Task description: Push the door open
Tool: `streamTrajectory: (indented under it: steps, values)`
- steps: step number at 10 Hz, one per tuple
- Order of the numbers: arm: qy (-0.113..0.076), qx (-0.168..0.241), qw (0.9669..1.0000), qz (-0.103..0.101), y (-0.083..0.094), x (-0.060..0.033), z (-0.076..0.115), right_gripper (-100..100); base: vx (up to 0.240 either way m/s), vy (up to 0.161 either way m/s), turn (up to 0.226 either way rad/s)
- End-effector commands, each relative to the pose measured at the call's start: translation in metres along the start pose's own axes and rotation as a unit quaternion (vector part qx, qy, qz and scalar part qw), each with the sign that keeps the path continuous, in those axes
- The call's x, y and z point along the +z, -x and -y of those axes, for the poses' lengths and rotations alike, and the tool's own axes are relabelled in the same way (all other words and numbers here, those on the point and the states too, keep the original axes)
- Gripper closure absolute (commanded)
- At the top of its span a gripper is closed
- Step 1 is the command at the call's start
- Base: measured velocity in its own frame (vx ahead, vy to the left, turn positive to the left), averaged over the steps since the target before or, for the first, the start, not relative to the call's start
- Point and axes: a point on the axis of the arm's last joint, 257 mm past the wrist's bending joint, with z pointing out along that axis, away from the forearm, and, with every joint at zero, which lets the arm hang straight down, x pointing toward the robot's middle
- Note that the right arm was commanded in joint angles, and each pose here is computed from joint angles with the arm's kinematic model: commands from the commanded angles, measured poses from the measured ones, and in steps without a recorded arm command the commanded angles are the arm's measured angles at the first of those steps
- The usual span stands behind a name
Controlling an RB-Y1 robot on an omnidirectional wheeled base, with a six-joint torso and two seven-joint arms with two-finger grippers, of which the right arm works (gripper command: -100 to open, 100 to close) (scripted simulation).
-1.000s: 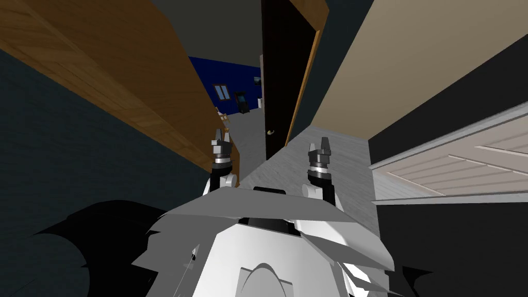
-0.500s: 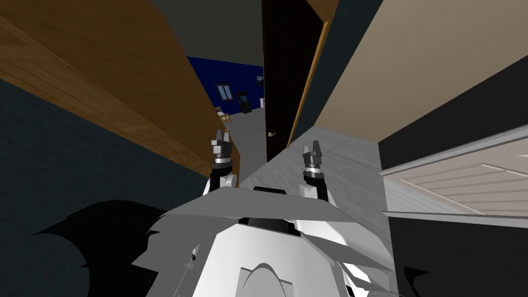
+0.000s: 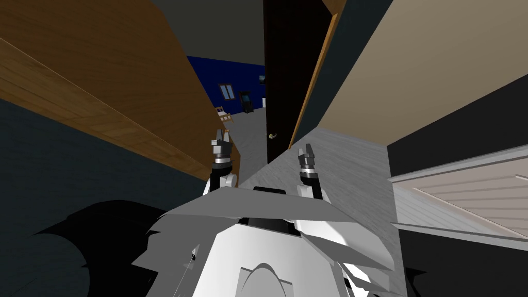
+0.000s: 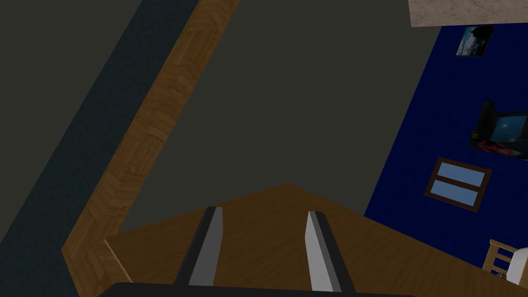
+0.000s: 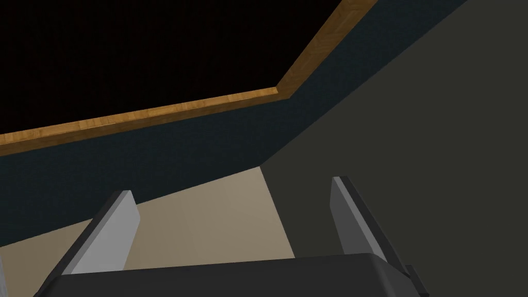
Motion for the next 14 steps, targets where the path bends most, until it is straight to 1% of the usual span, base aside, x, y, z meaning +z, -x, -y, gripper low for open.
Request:
streamTrajectory:
  steps: [1,5,8,11,14]
  values:
    - [-0.007,0.006,0.9999,-0.009,-0.006,-0.0023,0.01,-100,0.096,-0.017,0.053]
    - [-0.025,0.017,0.999,-0.031,-0.02,-0.0097,0.037,-100,0.096,-0.026,0.068]
    - [-0.04,0.026,0.9977,-0.049,-0.032,-0.0169,0.057,-100,0.097,-0.035,0.063]
    - [-0.055,0.034,0.9956,-0.067,-0.042,-0.0253,0.077,-100,0.098,-0.034,0.072]
    - [-0.072,0.042,0.9929,-0.085,-0.053,-0.035,0.097,-100,0.092,-0.035,0.07]
